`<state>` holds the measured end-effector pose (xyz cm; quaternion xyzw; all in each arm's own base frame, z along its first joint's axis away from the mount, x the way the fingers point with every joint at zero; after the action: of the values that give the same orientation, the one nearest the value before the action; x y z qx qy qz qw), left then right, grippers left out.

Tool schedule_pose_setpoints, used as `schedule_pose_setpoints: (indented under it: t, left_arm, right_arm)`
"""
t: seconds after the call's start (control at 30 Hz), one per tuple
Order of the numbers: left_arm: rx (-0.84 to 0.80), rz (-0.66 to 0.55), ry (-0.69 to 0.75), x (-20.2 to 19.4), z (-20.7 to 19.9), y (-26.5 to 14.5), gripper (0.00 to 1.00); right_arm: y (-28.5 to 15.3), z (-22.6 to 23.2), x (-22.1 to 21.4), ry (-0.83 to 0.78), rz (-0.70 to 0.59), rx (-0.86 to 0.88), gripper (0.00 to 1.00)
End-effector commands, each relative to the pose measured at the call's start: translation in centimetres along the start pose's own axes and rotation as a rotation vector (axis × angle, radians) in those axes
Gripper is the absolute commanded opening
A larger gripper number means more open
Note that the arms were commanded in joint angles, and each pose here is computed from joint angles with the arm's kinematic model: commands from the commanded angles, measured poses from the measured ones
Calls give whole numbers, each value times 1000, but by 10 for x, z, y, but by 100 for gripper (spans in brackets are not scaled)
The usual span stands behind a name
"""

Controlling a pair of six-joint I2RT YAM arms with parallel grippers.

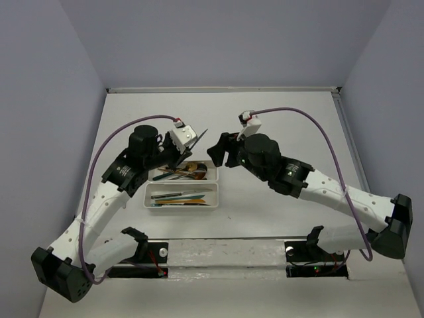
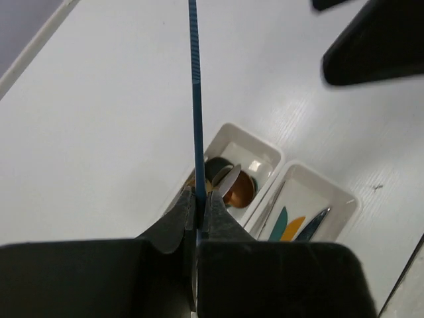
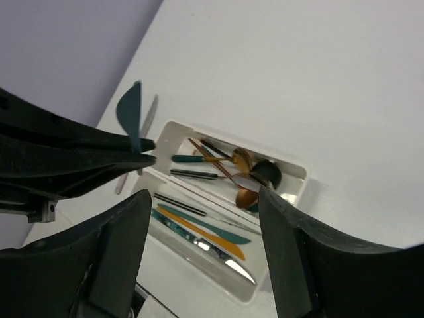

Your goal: Sort the eating utensils into containers

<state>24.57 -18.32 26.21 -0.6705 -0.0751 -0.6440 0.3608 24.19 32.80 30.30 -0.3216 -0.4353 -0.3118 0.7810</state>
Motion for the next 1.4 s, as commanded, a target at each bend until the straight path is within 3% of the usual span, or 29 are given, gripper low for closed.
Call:
schedule_pose_setpoints:
  t: [0.0,0.13,0.27,0.37,0.53,0.73,0.87,1.0,1.07,1.23,1.37]
  left_arm:
    - [13,207,180,-54,2,-23,0]
    - [-20,414,197,-114,1,-21,0]
    - [-44,536,235,-152,3,-13,0]
    - [-114,560,296,-167,-5,-10,0]
    - [-175,497,404,-166,-17,-14,0]
    - [-216,586,423,-194,-22,-14,0]
    - [-212,619,395,-199,-21,-10,36]
    - [-119,562,350,-178,-12,-5,58]
    - [-26,458,277,-137,-2,0,64]
    - [159,226,65,-48,16,-3,65]
    - [312,179,20,-18,43,-1,65]
  right_arm:
    - [-50,-57,14,-40,22,-265,75]
    - [-68,-98,5,-5,100,-395,77]
    - [-72,-121,-4,8,136,-476,77]
    - [-68,-124,-13,0,161,-492,77]
    - [-57,-137,-28,-12,211,-543,77]
    - [-47,-142,-38,-16,250,-566,76]
    - [-40,-140,-41,-22,273,-561,76]
    - [-40,-140,-43,-25,279,-558,76]
    - [-40,-140,-43,-24,277,-559,76]
    - [-36,-137,-44,-30,294,-543,76]
    - [-30,-138,-49,-27,324,-541,76]
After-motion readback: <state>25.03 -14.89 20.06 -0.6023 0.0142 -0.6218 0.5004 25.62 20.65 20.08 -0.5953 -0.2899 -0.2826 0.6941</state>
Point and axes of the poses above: each gripper's point midway between its finger pads, its own y axis out along the fingers, its own z axis along the line the jaws close on, x = y × z, the point moved 2 cm from there along -y, back along the fingers, and after that the axes turned 3 degrees about -y, right-handed, at the moved point
